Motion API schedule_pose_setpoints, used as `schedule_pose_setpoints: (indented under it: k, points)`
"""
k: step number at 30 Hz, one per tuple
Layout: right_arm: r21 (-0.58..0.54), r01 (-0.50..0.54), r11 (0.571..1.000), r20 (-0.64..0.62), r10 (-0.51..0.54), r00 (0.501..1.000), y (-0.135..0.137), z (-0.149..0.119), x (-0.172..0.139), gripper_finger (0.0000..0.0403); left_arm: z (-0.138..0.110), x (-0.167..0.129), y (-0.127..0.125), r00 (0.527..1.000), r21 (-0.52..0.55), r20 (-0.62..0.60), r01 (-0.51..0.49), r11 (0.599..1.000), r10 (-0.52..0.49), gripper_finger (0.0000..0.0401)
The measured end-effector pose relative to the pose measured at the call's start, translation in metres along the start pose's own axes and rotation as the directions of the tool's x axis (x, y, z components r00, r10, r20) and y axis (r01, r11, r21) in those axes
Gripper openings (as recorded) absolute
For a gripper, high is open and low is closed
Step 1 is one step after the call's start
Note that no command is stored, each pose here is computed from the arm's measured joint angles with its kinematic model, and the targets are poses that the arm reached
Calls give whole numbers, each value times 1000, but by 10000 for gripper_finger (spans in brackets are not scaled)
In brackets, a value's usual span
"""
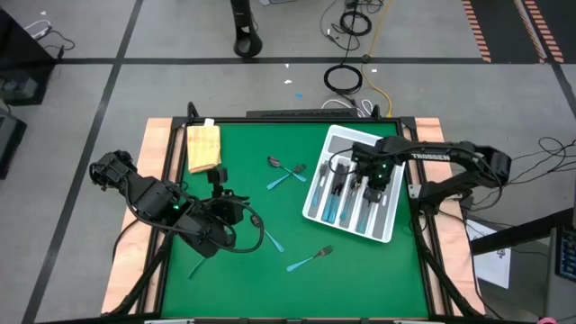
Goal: Sort silverware
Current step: Put the blue spoon into the white cutlery tray
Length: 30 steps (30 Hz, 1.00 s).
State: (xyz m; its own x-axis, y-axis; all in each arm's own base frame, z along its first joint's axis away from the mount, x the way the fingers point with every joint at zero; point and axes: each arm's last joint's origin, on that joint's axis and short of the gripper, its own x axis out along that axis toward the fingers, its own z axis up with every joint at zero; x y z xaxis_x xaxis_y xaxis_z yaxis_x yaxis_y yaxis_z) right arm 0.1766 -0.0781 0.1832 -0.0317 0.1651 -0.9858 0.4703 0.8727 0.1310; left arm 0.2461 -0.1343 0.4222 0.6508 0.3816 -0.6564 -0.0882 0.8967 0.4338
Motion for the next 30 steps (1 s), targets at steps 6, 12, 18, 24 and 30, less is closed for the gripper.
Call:
schedule_pose_setpoints:
  k: [6, 12, 18, 24, 30]
  points:
    - [-23, -1, 1000, 39, 2, 999, 3, -5, -20, 0, 0, 0, 0, 1000, 0, 0, 0, 1000, 0, 52]
    - [-46, 6, 999, 122, 0, 993, 6, -3, -43, 1, 0, 0, 0, 1000, -2, 0, 0, 1000, 0, 52]
    - [-79, 12, 997, 176, 2, 984, 8, 1, -69, 1, 0, 0, 0, 1000, -4, 0, 0, 1000, 0, 52]
    - [-82, 15, 997, 231, 4, 973, 5, 4, -90, 1, 0, 0, 0, 1000, -9, 0, 0, 1000, 0, 52]
    - [-75, -6, 997, 284, 27, 958, 1, 6, -108, 1, 0, 0, 0, 1000, -9, 0, 0, 1000, 0, 52]
